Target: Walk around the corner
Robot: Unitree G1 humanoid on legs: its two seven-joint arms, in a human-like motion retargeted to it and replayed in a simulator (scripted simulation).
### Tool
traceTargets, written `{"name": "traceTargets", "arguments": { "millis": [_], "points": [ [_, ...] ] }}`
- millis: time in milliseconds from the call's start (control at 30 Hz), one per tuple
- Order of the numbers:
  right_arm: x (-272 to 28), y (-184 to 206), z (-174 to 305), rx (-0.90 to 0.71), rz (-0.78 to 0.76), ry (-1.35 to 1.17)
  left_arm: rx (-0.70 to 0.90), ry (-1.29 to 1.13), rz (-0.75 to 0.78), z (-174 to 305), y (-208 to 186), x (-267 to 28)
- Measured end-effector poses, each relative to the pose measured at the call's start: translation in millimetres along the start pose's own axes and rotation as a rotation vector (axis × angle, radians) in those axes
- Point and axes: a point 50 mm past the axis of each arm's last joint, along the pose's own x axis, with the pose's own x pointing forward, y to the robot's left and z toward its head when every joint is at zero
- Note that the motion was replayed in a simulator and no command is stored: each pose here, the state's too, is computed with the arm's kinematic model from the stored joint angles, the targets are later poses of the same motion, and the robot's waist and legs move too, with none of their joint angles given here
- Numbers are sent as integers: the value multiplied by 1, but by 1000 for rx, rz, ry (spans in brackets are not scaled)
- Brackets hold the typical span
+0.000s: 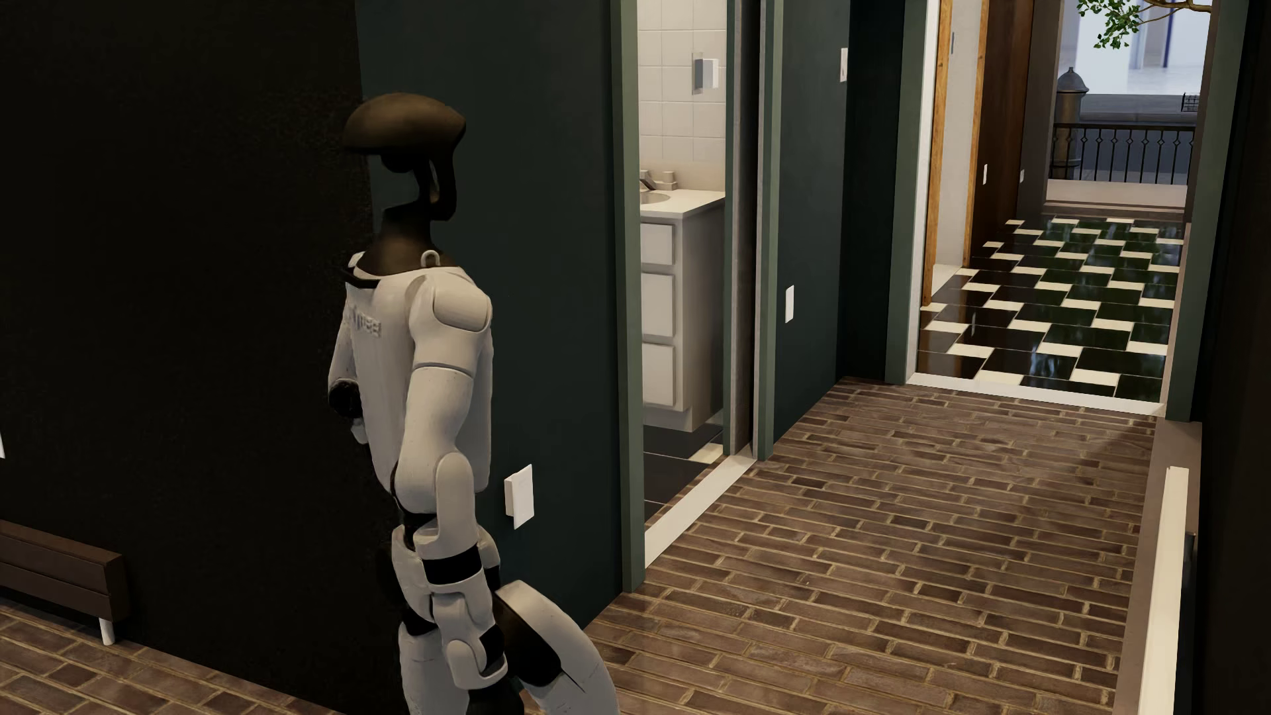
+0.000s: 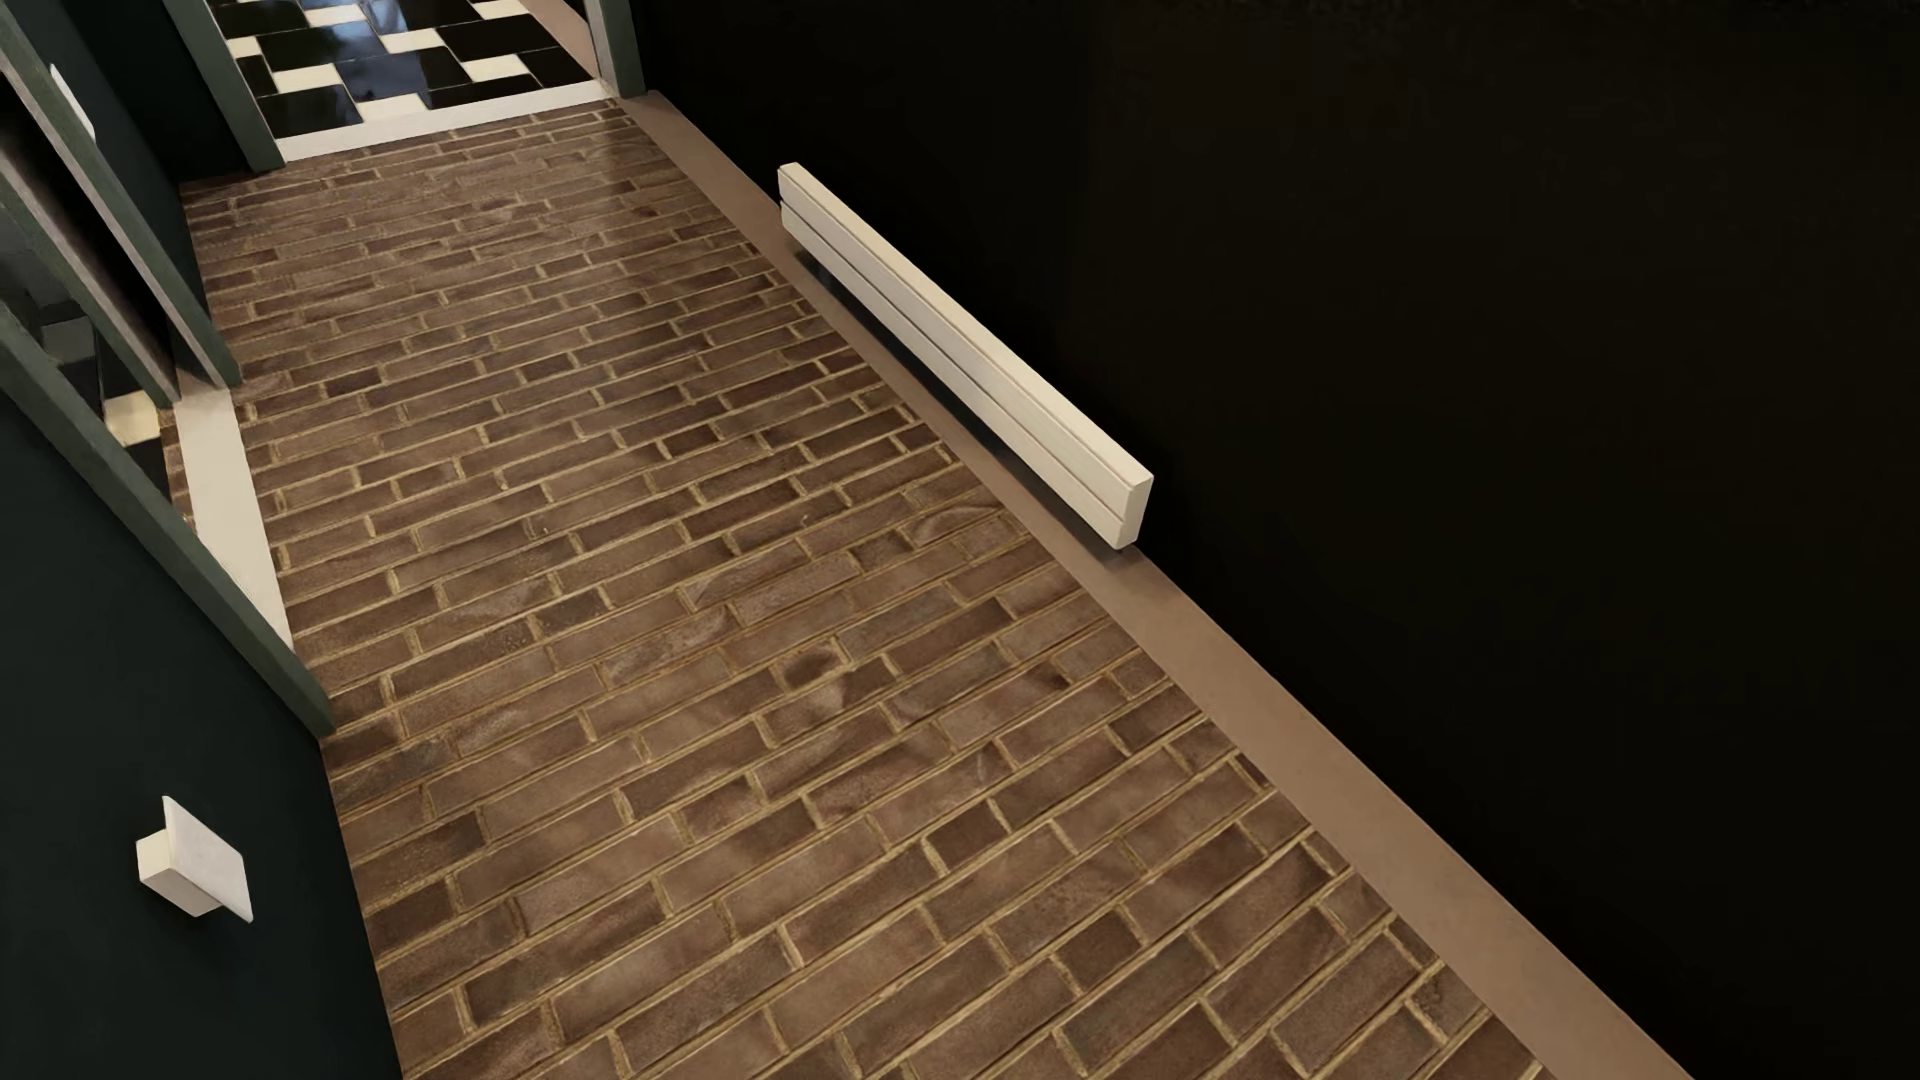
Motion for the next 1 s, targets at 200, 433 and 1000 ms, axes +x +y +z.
{"name": "traceTargets", "arguments": {
  "millis": [200,433,1000],
  "points": [
    [-2,-19,-5,25,-54,14,249,309,-430,-95,-117,-54],
    [5,-13,39,53,-45,-124,-93,161,-73,-52,-43,-23],
    [-16,67,-46,-122,206,140,94,180,-87,-49,-19,-13]
  ]
}}
